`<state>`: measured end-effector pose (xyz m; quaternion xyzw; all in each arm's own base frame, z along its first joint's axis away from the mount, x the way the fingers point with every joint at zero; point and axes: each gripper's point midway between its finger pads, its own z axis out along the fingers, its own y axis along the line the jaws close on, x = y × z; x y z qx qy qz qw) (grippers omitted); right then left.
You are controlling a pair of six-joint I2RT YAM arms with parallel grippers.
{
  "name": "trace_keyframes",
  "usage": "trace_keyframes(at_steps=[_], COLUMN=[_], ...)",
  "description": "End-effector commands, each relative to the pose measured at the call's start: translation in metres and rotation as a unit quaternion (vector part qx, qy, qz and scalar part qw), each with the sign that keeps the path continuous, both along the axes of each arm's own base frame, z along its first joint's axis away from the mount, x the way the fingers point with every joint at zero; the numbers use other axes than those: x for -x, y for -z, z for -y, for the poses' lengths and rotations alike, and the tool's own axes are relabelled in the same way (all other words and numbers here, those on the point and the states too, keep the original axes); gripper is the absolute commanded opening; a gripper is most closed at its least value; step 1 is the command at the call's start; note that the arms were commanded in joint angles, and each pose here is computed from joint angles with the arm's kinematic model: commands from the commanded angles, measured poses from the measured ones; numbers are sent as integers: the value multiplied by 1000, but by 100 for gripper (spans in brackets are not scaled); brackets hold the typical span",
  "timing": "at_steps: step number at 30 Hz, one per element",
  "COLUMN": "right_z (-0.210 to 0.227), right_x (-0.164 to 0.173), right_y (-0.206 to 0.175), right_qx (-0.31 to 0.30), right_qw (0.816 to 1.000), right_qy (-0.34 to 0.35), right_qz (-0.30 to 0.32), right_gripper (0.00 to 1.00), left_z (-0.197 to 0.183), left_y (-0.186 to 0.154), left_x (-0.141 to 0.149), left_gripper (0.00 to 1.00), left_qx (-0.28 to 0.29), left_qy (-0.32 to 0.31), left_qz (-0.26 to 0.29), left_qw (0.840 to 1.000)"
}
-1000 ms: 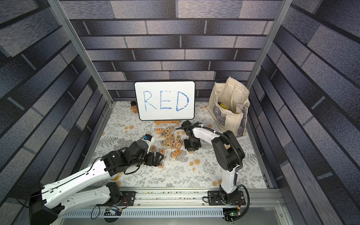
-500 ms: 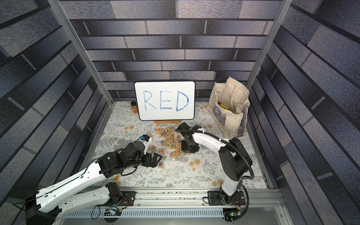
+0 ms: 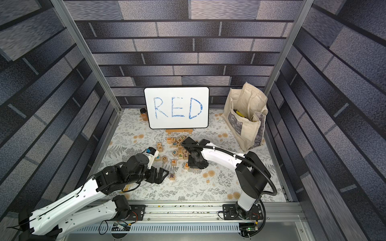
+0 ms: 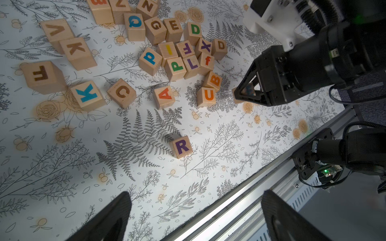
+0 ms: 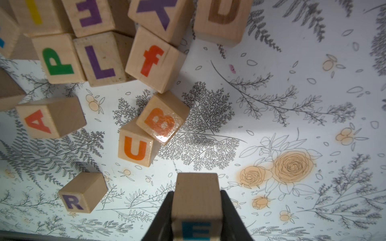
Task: Assemble the uppercase word "red" with letter blocks
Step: Place the letter block at the center of the board.
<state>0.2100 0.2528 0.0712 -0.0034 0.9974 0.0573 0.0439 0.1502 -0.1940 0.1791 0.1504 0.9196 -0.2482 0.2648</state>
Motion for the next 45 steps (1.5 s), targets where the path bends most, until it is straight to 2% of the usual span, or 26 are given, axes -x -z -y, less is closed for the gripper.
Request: trace_keyframes(at_steps=[1, 28, 45], right_z=[-6, -86, -93], right_x=[5, 41, 50], right_y=[-7, 11, 33], right_qx=[-2, -8, 6], right_qw=[1000, 999, 999], right_qy=[20, -37, -40], right_qz=[17, 22, 13], right_gripper=[13, 12, 13], left_z=[-6, -31, -40], left_y=[-5, -13, -15], left_x=[13, 55, 60], left_gripper=[100, 100, 100], left_qx=[-3, 27, 30], left_qy=[20, 15, 11], left_qz=[-6, -35, -33], left_qw=[1000, 999, 999])
